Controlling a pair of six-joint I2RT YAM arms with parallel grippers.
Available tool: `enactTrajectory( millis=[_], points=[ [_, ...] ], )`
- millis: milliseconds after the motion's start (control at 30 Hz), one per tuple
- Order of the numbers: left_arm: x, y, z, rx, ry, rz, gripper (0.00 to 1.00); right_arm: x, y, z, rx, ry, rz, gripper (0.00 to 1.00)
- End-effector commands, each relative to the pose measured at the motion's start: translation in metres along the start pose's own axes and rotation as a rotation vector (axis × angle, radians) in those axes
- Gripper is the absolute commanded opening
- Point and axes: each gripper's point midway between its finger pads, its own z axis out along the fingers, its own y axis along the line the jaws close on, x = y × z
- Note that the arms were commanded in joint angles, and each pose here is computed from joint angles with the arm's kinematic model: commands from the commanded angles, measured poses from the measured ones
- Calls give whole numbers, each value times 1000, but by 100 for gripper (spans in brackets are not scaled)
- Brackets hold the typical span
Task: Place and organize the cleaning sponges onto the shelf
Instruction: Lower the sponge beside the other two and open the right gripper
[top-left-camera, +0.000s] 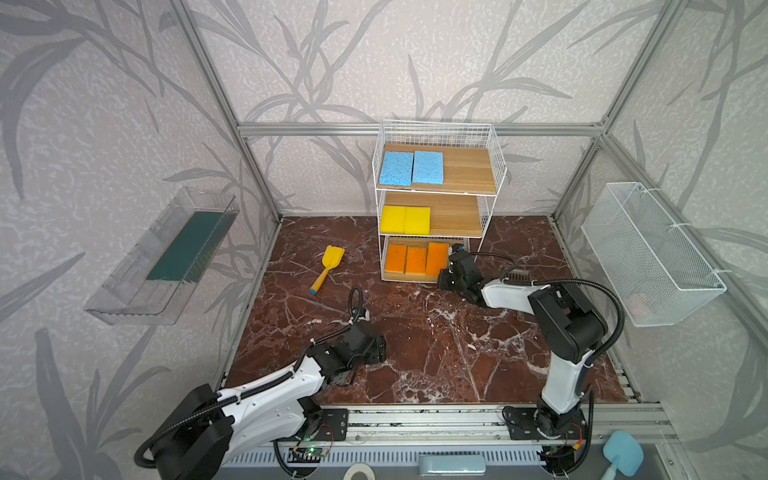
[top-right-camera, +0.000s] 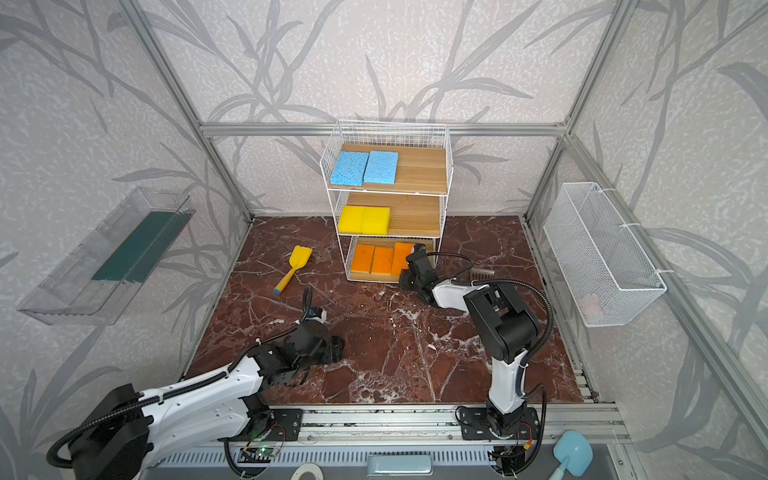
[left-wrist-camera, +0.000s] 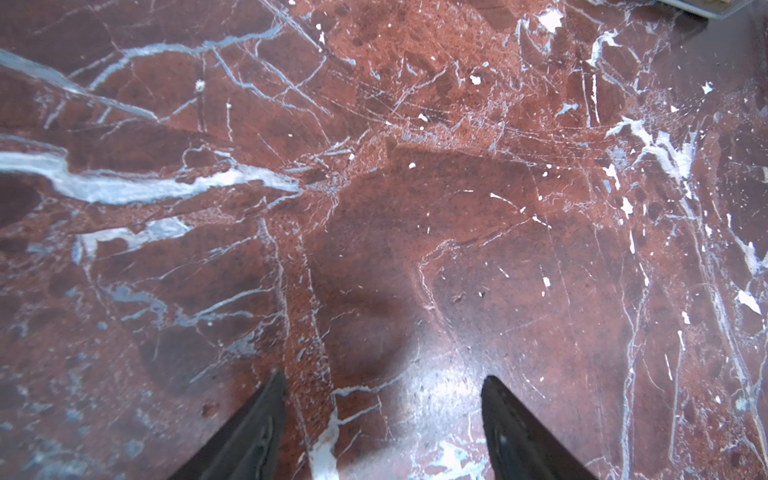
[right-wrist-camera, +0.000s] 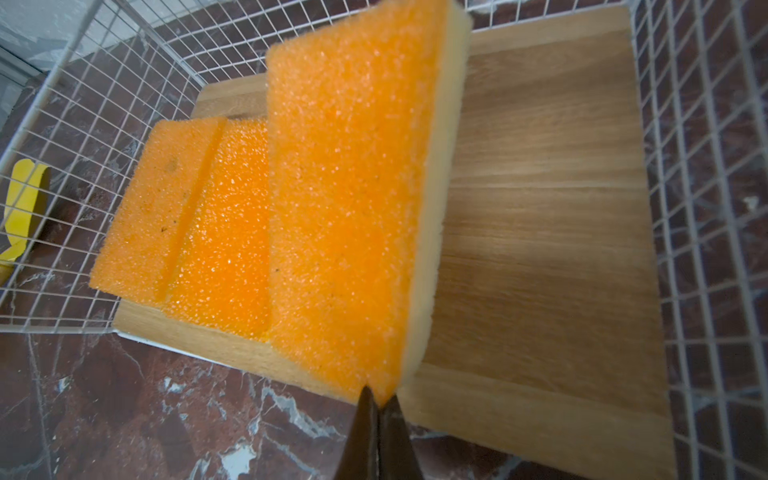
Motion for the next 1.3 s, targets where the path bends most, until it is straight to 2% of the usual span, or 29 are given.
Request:
enactTrajectory(
  millis=[0,467,567,767,1267],
  points=[
    [-6,0,-4,-5,-15,-18,76,5,-3,5,-6,60,19,1],
    [-6,-1,-3,-4,-14,-20,76,3,0,11,-40,98,25,6],
    [-6,1,-4,-6,-14,-20,76,2,-2,11,-26,97,21,13],
    [-6,1,-4,-8,-17,-21,76,-1,-3,8,-13,90,11,36],
    [-6,-1,-1,-4,-10,-20,76,-2,-6,-8,-11,75,-6,62]
  ],
)
